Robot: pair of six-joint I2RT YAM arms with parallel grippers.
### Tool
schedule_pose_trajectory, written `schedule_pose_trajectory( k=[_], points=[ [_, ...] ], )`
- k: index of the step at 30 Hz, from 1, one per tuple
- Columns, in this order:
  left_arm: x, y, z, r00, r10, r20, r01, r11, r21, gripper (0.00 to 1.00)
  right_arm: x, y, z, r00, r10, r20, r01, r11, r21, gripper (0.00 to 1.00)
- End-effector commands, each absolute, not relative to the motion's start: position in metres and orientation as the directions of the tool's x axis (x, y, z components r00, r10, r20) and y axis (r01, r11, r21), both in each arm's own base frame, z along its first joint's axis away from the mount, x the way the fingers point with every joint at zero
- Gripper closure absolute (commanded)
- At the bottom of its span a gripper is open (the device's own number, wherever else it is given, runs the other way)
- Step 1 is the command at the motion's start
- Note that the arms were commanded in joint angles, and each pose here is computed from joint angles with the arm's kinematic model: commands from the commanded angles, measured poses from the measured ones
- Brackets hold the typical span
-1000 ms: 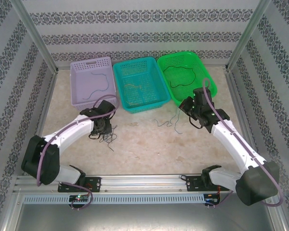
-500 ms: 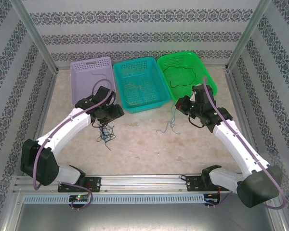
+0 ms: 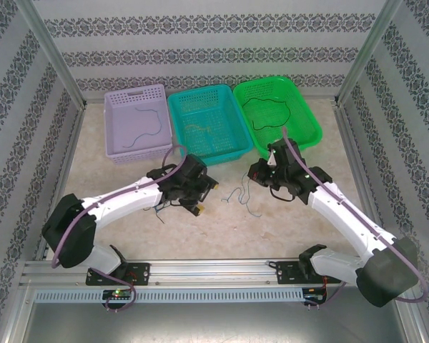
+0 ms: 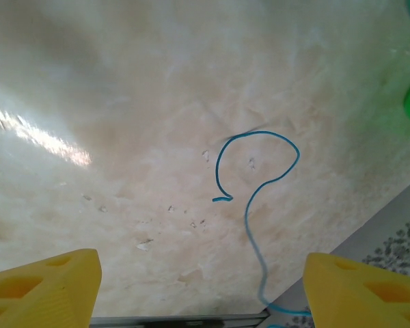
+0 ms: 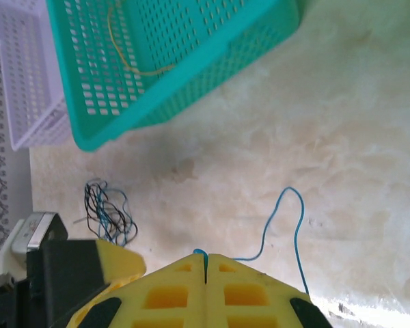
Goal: Untangle the cables
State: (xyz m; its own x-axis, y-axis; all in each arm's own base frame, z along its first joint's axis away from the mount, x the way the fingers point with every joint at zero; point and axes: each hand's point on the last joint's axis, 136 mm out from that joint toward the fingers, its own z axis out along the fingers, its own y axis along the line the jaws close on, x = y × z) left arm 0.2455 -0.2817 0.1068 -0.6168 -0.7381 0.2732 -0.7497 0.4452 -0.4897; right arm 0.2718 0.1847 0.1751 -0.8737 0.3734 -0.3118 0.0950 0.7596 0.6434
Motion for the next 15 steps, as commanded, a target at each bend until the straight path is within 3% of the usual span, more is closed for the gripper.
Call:
schedule_pose_trajectory(
  k=[1, 15],
  points=[
    [0.25, -0.291, 0.099, -0.473, -0.804, 0.362, -0.842, 0.291, -0.454, 0.23, 0.261, 0.19, 0.164, -0.881, 0.372, -0.293, 0.106, 0.758, 0.643, 1.0],
    [0.232, -0.33, 0.083, -0.31, -0.797, 0.518, -0.914, 0.1, -0.394, 0.3, 0.235, 0.203, 0.141, -0.905, 0.329, -0.269, 0.1, 0.78, 0.618, 1.0]
  ],
)
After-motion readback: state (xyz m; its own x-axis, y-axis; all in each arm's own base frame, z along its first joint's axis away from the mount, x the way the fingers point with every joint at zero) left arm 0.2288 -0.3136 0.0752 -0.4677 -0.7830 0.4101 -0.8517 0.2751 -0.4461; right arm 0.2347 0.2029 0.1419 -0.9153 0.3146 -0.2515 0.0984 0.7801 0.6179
